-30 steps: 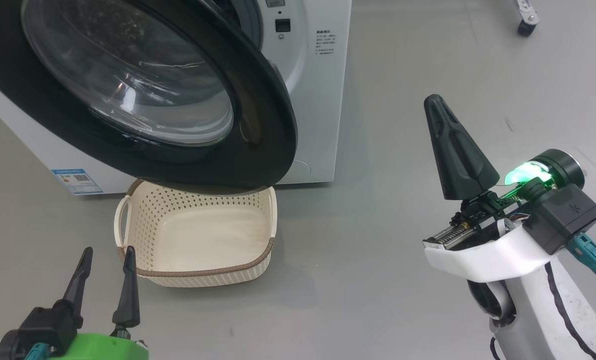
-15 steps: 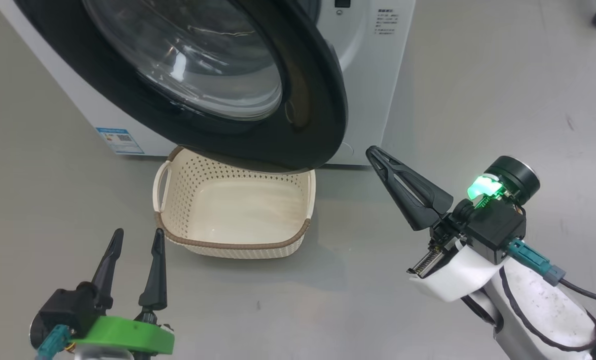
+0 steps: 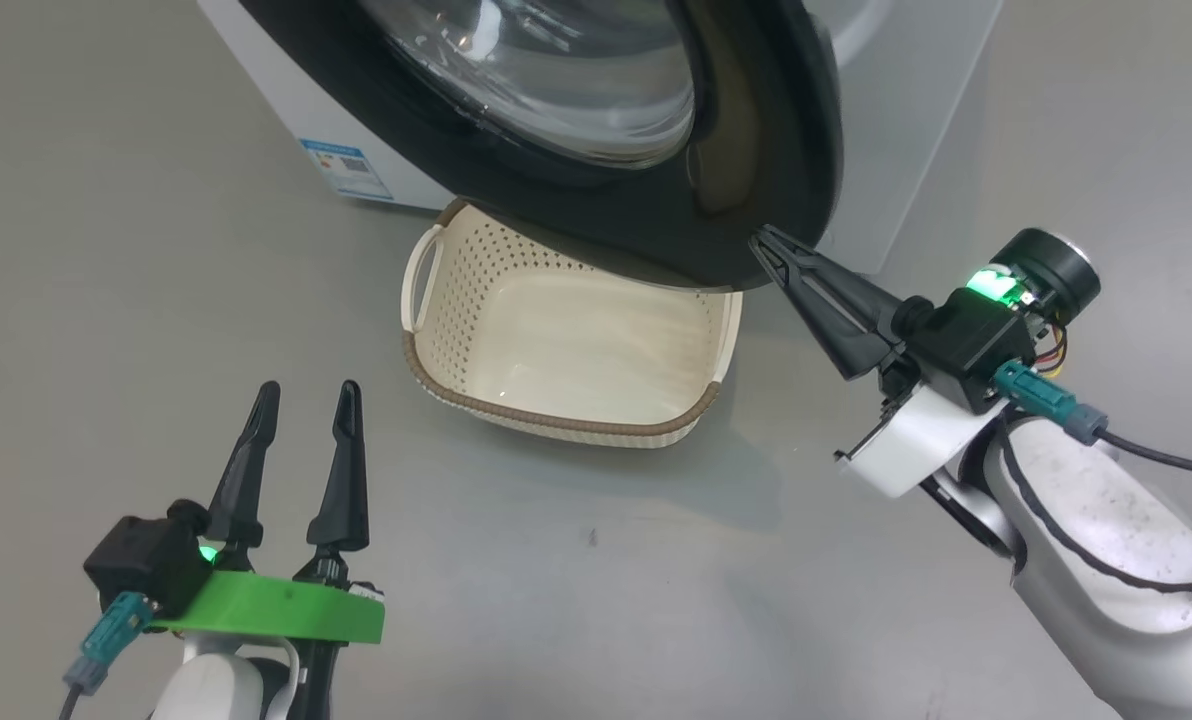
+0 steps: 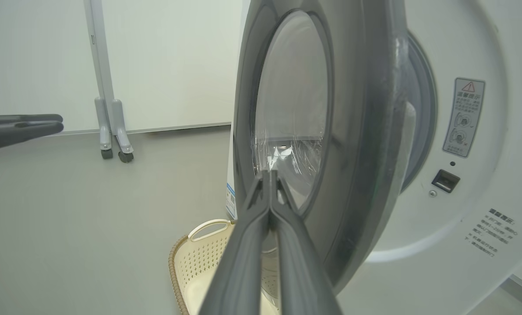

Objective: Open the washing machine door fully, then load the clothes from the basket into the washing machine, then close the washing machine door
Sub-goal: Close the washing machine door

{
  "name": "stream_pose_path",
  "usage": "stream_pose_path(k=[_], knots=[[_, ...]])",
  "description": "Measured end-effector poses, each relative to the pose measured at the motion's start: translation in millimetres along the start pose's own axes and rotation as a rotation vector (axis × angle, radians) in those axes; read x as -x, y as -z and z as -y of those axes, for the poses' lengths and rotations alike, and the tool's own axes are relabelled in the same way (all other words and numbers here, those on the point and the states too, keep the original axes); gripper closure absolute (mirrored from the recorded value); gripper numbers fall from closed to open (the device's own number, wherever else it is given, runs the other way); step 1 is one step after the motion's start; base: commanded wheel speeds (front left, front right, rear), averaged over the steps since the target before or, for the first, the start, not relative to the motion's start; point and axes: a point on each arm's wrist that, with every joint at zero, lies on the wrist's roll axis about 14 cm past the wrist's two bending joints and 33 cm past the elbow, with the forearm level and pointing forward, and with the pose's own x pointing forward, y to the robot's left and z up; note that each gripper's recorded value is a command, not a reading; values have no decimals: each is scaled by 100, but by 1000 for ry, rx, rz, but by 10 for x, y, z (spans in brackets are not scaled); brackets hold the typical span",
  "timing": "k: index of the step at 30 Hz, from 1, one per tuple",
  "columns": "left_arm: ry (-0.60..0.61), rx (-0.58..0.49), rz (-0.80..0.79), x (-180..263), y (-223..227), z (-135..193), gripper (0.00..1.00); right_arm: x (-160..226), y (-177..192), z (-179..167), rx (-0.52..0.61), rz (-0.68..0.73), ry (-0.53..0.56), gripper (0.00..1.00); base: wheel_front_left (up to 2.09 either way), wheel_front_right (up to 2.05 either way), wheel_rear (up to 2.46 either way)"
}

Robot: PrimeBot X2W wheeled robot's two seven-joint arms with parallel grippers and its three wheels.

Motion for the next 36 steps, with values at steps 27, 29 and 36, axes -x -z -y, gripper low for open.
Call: stream_pose_path(k=[27,29,36], knots=[[-89,44,-47,-186,178,-228,0,-687,329,1043,-161,77,214,100,0,0,0],[-82,45,-56,-213,214,-205,0,-721,299,1141,-155,91,231,100,0,0,0],[-44,62,-109,-298,418,-78,0,-843,228,1445,-146,138,274,100,0,0,0]])
